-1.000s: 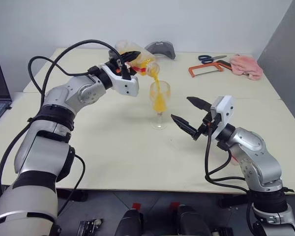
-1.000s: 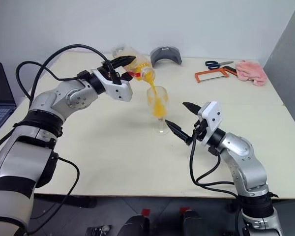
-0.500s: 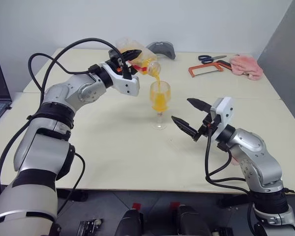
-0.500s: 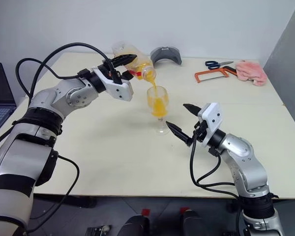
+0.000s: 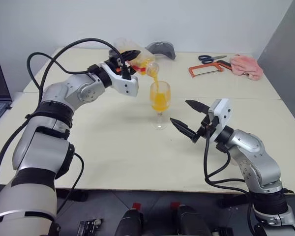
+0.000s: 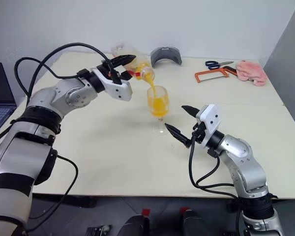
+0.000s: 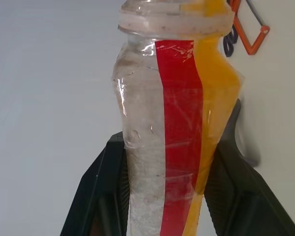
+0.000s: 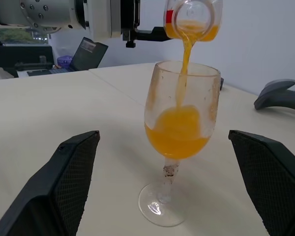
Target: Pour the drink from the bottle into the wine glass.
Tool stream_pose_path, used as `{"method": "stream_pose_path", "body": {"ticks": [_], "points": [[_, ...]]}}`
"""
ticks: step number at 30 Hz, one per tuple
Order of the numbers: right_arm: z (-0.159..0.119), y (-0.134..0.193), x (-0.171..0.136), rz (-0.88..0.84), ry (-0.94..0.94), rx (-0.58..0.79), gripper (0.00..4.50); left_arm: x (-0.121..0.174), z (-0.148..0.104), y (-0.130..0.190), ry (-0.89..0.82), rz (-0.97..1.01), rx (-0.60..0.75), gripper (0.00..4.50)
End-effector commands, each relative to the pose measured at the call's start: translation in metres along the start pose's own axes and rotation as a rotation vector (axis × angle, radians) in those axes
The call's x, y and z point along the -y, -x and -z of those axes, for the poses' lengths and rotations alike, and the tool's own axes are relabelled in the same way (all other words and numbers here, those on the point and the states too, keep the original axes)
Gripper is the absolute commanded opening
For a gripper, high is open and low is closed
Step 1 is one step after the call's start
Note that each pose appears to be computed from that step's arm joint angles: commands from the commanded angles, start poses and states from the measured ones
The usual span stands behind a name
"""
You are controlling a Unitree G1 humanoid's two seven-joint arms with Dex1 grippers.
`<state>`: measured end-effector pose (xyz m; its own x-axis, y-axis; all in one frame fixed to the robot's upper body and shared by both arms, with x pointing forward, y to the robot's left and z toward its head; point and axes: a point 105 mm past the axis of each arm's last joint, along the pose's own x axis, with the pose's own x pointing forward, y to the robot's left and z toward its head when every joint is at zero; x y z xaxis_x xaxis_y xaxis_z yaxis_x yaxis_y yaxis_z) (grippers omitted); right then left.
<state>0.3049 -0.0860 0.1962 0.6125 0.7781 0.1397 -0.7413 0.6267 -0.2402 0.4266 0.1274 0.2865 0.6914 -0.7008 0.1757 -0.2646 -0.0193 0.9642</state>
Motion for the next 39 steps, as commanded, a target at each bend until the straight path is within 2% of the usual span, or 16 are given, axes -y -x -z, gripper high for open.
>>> {"method": "stream_pose_path", "body": {"ticks": [1,39], "points": [[-0.0080,0.0007,-0.0019,-0.005,0.031,0.027,4.50,-0.0206,0.0022,-0.0024,-0.027,-0.060,-0.001,1.67],[-0.0050,0.0004,-0.0054,-0.011,0.026,0.015,4.50,-0.0194,0.0003,-0.0072,0.004,-0.062,-0.003,1.67]]}}
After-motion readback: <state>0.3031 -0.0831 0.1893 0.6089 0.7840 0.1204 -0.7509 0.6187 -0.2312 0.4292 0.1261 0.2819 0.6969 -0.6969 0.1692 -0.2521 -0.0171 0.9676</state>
